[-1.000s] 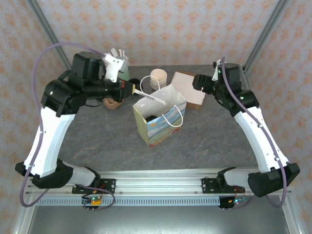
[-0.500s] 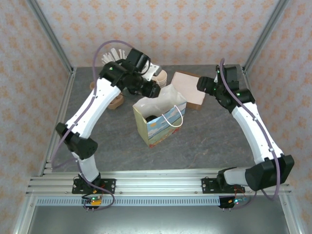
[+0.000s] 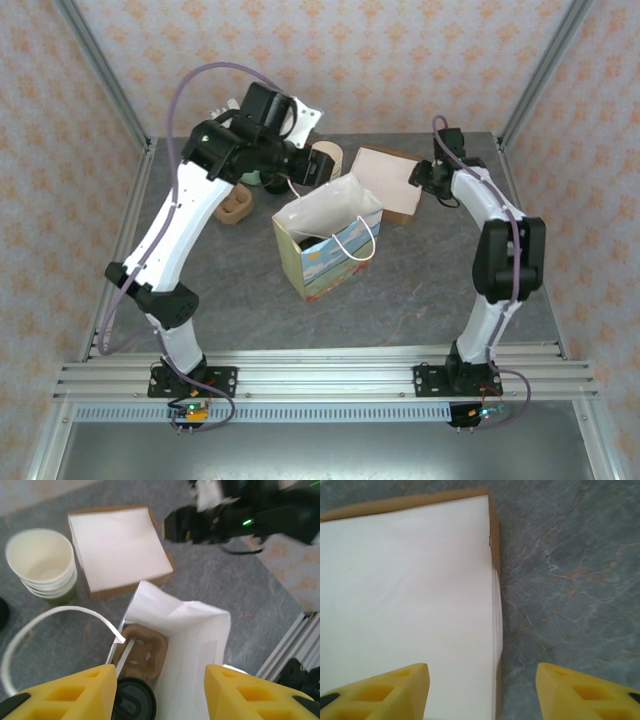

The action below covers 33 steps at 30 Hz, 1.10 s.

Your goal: Pack the takeout coffee

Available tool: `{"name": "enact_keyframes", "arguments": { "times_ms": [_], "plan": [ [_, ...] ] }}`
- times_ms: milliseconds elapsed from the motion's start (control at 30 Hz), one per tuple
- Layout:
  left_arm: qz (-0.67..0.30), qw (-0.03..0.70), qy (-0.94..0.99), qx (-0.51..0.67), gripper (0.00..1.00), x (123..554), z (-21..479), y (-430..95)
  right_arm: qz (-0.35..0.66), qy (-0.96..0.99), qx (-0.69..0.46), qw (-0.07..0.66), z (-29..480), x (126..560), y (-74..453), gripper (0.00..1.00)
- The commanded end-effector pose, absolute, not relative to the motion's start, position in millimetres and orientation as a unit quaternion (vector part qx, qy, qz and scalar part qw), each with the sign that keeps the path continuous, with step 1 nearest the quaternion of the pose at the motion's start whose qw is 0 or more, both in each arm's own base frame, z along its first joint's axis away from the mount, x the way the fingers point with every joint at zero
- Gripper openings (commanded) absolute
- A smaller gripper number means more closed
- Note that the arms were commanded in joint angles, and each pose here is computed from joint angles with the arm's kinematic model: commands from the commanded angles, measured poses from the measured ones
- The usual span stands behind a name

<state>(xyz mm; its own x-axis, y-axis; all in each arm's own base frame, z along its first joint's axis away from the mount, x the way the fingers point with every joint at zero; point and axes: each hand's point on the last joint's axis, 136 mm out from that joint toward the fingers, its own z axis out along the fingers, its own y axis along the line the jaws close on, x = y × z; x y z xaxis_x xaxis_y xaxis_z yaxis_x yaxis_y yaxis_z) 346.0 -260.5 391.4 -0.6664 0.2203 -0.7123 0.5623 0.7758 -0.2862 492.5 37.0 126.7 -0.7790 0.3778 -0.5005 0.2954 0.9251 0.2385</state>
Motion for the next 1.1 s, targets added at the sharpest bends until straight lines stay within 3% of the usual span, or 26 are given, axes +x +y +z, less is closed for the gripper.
{"name": "enact_keyframes", "arguments": {
  "times_ms": [0,333,633,1067],
  "plan": [
    [-0.248,0.404,0.856,0.206,0.50,345.3,426.0,-250.8,0.042,0.945,0.149,0.288,127.8,512.5,47.8,0.56],
    [-0.241,0.428,0.849,0.196,0.50,340.3,436.7,-240.4,-0.011,0.965,0.115,0.237,81.1,534.5,55.9,0.50],
    [-0.234,0.426,0.851,0.200,0.50,337.5,433.4,-237.3,-0.036,0.973,0.098,0.207,53.6,537.4,58.5,0.53],
    [-0.231,0.419,0.855,0.200,0.50,335.1,426.1,-235.3,-0.011,0.975,0.090,0.204,53.2,540.0,71.2,0.24]
  ]
}}
